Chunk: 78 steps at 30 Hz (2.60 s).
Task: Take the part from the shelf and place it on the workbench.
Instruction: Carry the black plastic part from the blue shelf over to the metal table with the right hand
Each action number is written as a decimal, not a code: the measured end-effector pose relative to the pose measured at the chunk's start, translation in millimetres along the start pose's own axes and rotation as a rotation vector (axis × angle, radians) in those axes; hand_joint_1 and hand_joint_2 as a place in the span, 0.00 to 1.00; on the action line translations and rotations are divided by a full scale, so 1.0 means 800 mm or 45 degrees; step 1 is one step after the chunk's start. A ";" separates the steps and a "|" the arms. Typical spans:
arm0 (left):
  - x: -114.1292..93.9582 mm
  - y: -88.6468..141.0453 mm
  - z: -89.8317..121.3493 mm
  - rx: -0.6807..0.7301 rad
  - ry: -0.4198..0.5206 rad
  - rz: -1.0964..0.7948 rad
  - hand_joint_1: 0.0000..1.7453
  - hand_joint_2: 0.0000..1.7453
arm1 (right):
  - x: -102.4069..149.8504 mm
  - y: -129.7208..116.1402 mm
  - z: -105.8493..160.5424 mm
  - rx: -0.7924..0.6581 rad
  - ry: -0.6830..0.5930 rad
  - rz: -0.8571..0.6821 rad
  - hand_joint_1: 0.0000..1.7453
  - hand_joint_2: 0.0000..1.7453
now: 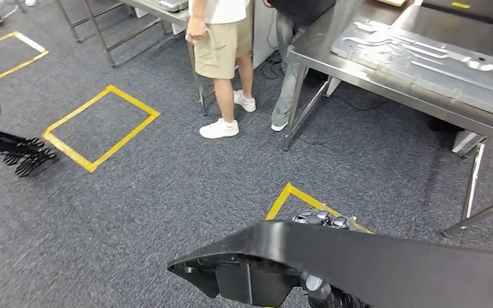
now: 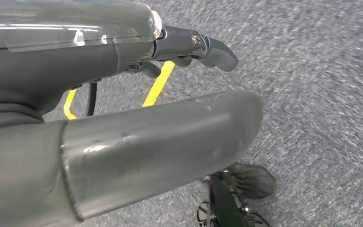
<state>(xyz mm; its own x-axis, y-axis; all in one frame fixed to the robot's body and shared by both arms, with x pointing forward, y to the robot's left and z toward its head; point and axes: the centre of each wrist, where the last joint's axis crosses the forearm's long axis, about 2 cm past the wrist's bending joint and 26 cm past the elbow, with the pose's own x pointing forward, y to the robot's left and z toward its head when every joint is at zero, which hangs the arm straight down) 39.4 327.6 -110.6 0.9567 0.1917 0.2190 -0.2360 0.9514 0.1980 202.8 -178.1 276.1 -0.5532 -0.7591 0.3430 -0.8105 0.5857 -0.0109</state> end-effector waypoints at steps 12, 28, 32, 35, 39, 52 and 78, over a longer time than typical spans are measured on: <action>-0.003 -0.006 0.001 -0.009 -0.002 -0.004 0.00 0.00 | -0.002 -0.004 0.000 0.007 0.004 -0.042 0.99 1.00; -0.003 -0.012 0.002 -0.020 -0.011 0.023 0.00 0.00 | -0.005 -0.004 0.013 -0.034 0.057 -0.085 0.99 1.00; -0.003 -0.013 0.003 -0.017 -0.006 0.030 0.00 0.00 | -0.005 -0.006 0.016 -0.041 0.069 -0.088 0.99 1.00; 0.000 -0.017 0.003 -0.024 -0.010 0.035 0.00 0.00 | -0.004 -0.007 0.018 -0.050 0.074 -0.086 0.99 1.00; -0.003 -0.020 0.004 -0.049 -0.021 0.060 0.00 0.00 | -0.003 -0.010 0.020 -0.045 0.077 -0.086 0.99 1.00; -0.001 -0.022 0.004 -0.078 -0.045 0.103 0.00 0.00 | 0.000 -0.019 0.022 -0.037 0.087 -0.065 0.99 1.00; -0.005 -0.019 0.004 -0.161 -0.026 0.129 0.00 0.00 | -0.003 -0.022 0.024 -0.077 0.130 -0.031 0.99 1.00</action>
<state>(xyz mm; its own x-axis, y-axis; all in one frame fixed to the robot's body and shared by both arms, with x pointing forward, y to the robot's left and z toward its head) 38.7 311.5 -111.8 0.9250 0.2846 0.2517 -0.3066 0.9504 0.0522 214.8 -192.2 257.5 -0.5085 -0.7425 0.4360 -0.8086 0.5858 0.0546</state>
